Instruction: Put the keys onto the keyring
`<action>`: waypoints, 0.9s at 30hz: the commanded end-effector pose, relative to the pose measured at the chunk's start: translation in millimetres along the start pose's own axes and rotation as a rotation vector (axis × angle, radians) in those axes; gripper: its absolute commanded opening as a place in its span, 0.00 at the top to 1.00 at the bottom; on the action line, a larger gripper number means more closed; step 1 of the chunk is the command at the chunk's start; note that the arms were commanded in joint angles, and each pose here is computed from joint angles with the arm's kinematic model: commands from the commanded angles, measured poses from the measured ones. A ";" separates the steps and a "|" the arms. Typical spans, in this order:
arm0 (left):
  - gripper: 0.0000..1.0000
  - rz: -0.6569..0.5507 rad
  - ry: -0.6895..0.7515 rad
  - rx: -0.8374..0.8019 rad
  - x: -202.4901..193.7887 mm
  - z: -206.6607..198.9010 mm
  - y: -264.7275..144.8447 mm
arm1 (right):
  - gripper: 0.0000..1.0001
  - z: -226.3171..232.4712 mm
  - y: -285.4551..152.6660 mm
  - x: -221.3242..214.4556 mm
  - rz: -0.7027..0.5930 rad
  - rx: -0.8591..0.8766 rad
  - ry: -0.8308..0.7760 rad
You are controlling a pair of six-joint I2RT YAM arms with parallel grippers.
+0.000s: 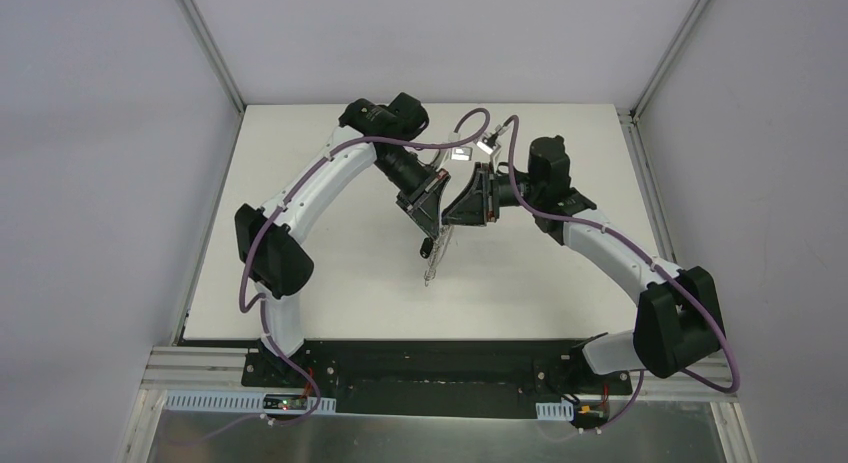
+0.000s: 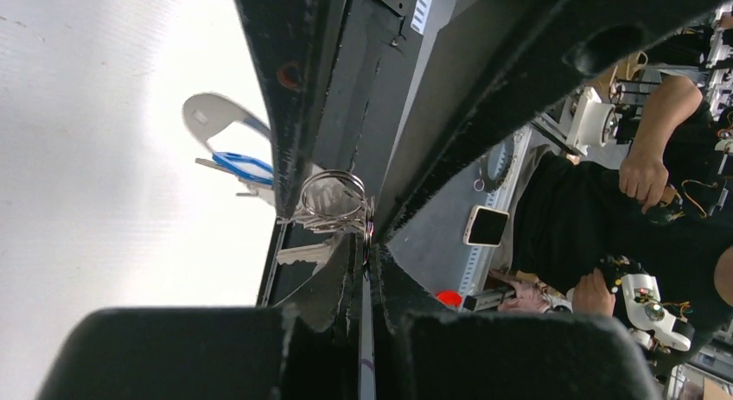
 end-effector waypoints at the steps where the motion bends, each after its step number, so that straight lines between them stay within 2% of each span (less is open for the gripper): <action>1: 1.00 -0.010 0.051 0.001 3.8 -6.8 -4.6 | 0.65 26.0 -0.6 13.5 0.005 0.073 -0.109; 11: 1.00 -0.009 0.054 0.009 5.1 -3.4 -3.3 | 0.73 28.9 1.0 8.3 0.023 0.092 -0.114; 19: 1.00 -0.009 0.057 0.004 4.2 -4.8 -3.7 | 0.74 21.2 4.4 1.9 0.042 0.057 -0.111; 24: 1.00 -0.014 0.056 0.016 5.7 -2.6 -3.4 | 0.85 23.2 6.9 -0.7 0.053 0.071 -0.113; 27: 1.00 -0.027 0.052 0.023 9.1 -1.4 -2.9 | 0.86 23.4 8.7 -2.9 0.059 0.072 -0.109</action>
Point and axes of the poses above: each gripper's point midway between its finger pads, its own y axis out along the fingers, its own z axis along the line the jaws close on, x = y × z, the point moved 1 cm from there along -y, back along the fingers, and after that the axes turned 5 degrees about -y, right-handed, at the moved point
